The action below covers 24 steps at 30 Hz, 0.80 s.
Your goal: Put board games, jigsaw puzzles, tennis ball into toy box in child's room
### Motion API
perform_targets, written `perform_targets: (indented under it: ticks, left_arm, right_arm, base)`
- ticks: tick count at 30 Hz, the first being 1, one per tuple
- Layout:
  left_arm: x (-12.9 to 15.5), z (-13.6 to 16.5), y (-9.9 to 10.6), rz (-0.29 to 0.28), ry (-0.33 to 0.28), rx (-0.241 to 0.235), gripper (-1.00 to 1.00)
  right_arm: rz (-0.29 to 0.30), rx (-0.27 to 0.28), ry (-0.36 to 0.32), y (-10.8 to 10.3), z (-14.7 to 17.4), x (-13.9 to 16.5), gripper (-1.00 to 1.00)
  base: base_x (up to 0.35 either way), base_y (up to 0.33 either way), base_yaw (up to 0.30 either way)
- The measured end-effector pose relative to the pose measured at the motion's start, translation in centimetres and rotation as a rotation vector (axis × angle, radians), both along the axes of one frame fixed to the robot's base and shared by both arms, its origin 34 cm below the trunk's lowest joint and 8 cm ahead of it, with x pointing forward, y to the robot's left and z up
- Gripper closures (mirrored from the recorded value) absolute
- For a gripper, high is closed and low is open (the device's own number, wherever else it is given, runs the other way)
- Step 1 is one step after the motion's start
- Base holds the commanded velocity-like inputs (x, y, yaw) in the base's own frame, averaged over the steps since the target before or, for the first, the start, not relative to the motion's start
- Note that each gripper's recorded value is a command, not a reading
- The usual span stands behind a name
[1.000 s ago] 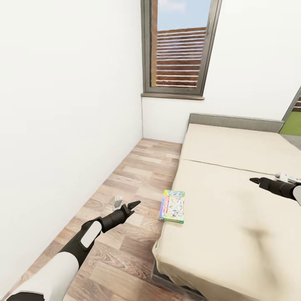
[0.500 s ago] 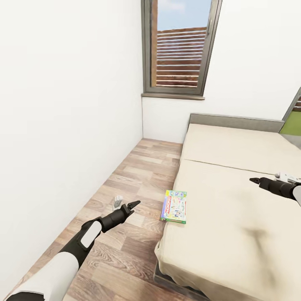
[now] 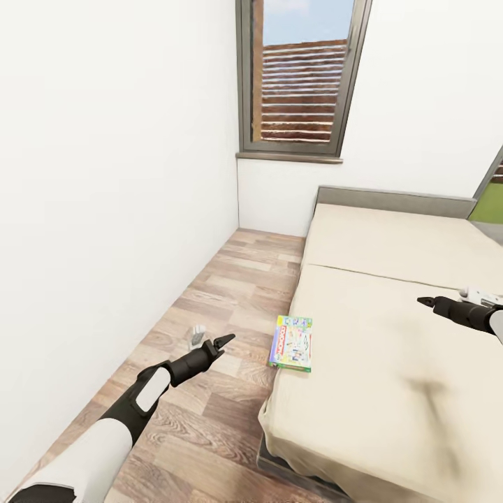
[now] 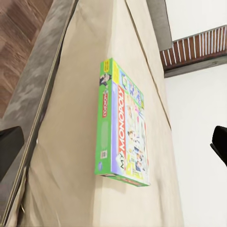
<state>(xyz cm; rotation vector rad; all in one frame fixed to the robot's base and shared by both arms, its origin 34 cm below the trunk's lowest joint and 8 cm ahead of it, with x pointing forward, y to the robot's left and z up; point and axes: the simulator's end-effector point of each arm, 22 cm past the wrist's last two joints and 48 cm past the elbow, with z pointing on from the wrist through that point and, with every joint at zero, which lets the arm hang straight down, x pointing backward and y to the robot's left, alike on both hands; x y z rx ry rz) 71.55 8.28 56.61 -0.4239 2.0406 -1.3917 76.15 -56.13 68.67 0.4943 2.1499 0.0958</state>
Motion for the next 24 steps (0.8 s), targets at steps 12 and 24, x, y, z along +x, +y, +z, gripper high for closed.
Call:
perform_targets:
  ticks: [12, 24]
  left_arm:
    - [0.5, -1.4, 0.0, -0.002, 0.032, 0.013, -1.0]
    - [1.8, -1.9, 0.2, 0.003, 0.046, 0.021, -1.0]
  right_arm:
    - [-0.001, 0.001, 0.018, 0.0, -1.2, 0.1, -1.0]
    - [0.0, 0.002, 0.038, 0.0, -2.4, 0.1, -1.0]
  base:
    - [0.0, 0.0, 0.0]
    - [0.0, 0.0, 0.0]
